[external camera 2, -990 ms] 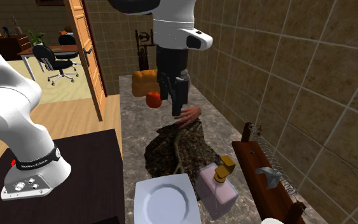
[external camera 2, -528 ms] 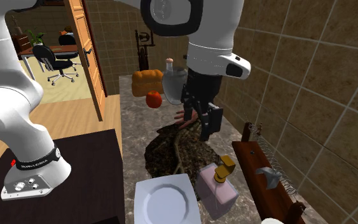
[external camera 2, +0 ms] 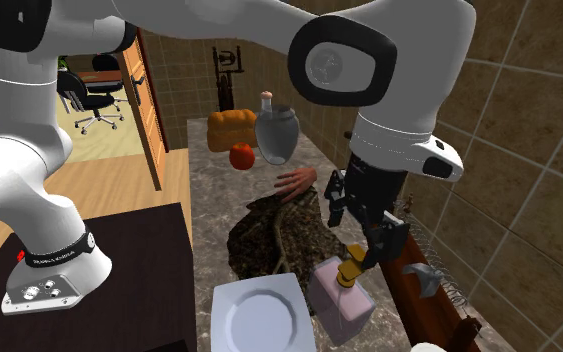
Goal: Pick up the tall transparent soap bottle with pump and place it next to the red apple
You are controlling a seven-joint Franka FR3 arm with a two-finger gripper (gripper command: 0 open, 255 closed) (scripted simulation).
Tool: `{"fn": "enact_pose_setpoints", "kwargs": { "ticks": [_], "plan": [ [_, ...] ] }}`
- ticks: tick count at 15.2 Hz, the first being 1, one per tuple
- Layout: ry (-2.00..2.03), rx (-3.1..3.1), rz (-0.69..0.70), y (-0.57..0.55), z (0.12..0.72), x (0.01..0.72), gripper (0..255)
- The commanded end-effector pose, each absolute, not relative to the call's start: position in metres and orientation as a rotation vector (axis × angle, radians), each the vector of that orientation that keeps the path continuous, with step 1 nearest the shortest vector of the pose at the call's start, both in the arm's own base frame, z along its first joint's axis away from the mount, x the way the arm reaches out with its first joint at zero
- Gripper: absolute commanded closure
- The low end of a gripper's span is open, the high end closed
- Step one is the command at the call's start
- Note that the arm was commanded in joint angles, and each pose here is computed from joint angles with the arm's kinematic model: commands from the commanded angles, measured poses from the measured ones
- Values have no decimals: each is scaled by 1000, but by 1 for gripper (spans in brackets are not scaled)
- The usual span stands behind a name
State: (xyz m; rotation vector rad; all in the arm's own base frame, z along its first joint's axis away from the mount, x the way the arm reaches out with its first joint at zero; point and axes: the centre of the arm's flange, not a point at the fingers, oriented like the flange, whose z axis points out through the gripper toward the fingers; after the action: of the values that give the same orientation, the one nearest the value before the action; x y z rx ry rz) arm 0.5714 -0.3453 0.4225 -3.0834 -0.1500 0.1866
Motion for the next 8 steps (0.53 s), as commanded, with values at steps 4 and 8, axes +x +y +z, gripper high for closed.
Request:
{"fn": "enact_pose_setpoints", "kwargs": {
  "ticks": [4, 8],
  "plan": [
    [-152, -3082, 187, -350, 396, 573, 0],
    [-152, -3082, 187, -350, 383, 571, 0]
  ]
}}
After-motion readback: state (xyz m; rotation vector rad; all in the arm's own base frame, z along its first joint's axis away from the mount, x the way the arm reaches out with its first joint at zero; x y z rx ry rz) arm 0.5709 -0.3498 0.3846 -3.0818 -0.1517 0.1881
